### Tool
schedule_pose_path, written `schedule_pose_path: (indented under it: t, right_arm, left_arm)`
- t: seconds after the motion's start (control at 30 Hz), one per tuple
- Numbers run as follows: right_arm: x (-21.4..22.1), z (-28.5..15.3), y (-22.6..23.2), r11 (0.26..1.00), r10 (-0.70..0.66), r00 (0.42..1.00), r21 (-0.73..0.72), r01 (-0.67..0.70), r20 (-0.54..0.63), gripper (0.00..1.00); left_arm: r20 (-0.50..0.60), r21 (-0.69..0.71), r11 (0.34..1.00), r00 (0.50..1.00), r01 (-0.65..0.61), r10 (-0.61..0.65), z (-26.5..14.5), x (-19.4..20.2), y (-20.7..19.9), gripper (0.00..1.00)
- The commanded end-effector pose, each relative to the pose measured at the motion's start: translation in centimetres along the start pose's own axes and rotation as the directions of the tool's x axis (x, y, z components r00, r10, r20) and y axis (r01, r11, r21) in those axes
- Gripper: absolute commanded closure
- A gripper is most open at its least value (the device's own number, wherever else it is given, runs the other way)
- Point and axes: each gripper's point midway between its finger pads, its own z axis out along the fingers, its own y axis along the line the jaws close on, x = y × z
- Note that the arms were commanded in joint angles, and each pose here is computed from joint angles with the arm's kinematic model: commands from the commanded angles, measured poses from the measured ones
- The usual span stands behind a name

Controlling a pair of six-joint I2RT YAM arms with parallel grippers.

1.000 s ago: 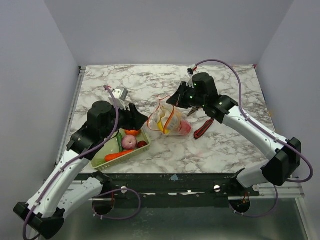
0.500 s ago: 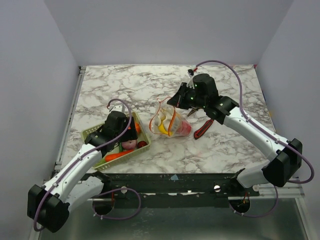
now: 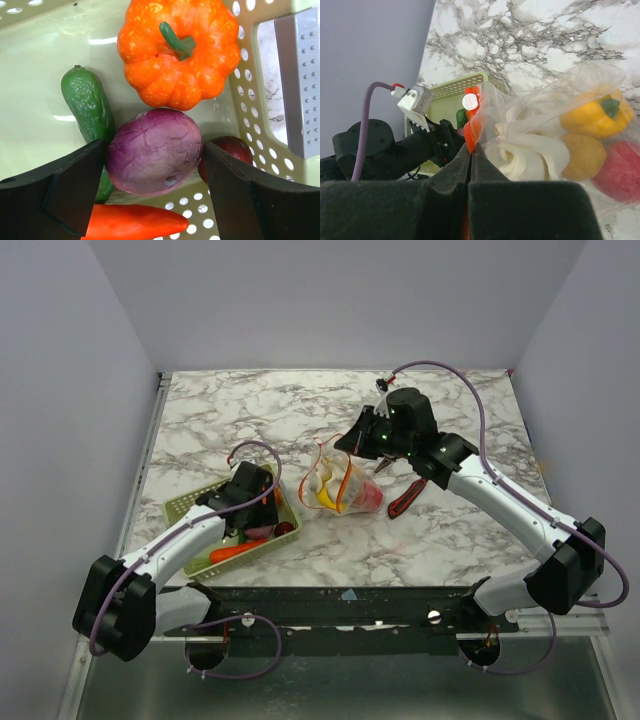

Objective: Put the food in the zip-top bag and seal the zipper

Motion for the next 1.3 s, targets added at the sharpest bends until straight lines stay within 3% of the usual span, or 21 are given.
schedule_pose_path:
  t: [0.0, 0.1, 0.27, 0.4, 0.53, 0.6, 0.73, 0.8, 1.0, 1.27]
  right_arm:
    - [-0.6, -0.8, 0.9, 0.999, 0.000, 1.000, -0.042, 0.001, 0.026, 1.00]
    - [-0.5, -0.6, 0.8, 0.999, 0.003, 1.000, -0.043, -0.002, 0.023, 1.00]
    - [-0.2, -0.4, 0.8, 0.999, 0.005, 1.000, -0.049, -0.005, 0.011, 1.00]
    - [-0.1, -0.4, 0.8, 0.999, 0.006, 1.000, -0.051, -0.006, 0.011, 1.00]
    - [-0.1, -0.4, 1.1, 0.998, 0.009, 1.000, -0.063, -0.008, 0.006, 1.00]
    - [-0.2, -0.6, 1.4, 0.997, 0.012, 1.000, -0.074, -0.012, 0.007, 1.00]
    - [-0.2, -0.8, 1.8, 0.995, 0.020, 1.000, -0.094, -0.019, 0.007, 1.00]
    - [-0.3, -0.7, 2.1, 0.994, 0.021, 1.000, -0.103, -0.020, 0.003, 1.00]
    - [-0.3, -0.9, 3.2, 0.986, 0.044, 0.999, -0.161, -0.044, -0.006, 1.00]
    - [-0.4, -0.9, 4.6, 0.970, 0.086, 0.996, -0.227, -0.089, -0.020, 1.00]
  left_arm:
    - [0.025, 0.026, 0.999, 0.999, 0.028, -0.029, -0.1, 0.0, -0.4, 0.24]
    - [0.046, 0.030, 0.999, 0.999, 0.026, -0.027, -0.5, -0.4, -0.3, 0.37]
    - [0.179, 0.103, 0.995, 0.983, 0.012, -0.031, -3.8, -3.7, -1.2, 0.75]
    - [0.272, 0.213, 0.977, 0.961, -0.008, -0.051, -7.4, -6.5, -3.0, 0.91]
    - [0.325, 0.432, 0.896, 0.944, -0.097, -0.054, -12.3, -8.0, -6.7, 0.95]
    - [0.376, 0.587, 0.788, 0.925, -0.187, -0.060, -15.7, -8.5, -9.4, 0.95]
    - [0.446, 0.793, 0.506, 0.889, -0.340, -0.103, -22.1, -8.5, -13.7, 0.95]
    - [0.435, 0.827, 0.438, 0.894, -0.352, -0.105, -23.3, -8.4, -14.6, 0.95]
    - [0.326, 0.866, 0.425, 0.942, -0.264, -0.078, -21.0, -8.5, -16.5, 0.95]
    - [0.190, 0.832, 0.541, 0.980, -0.125, -0.065, -15.3, -8.0, -17.1, 1.00]
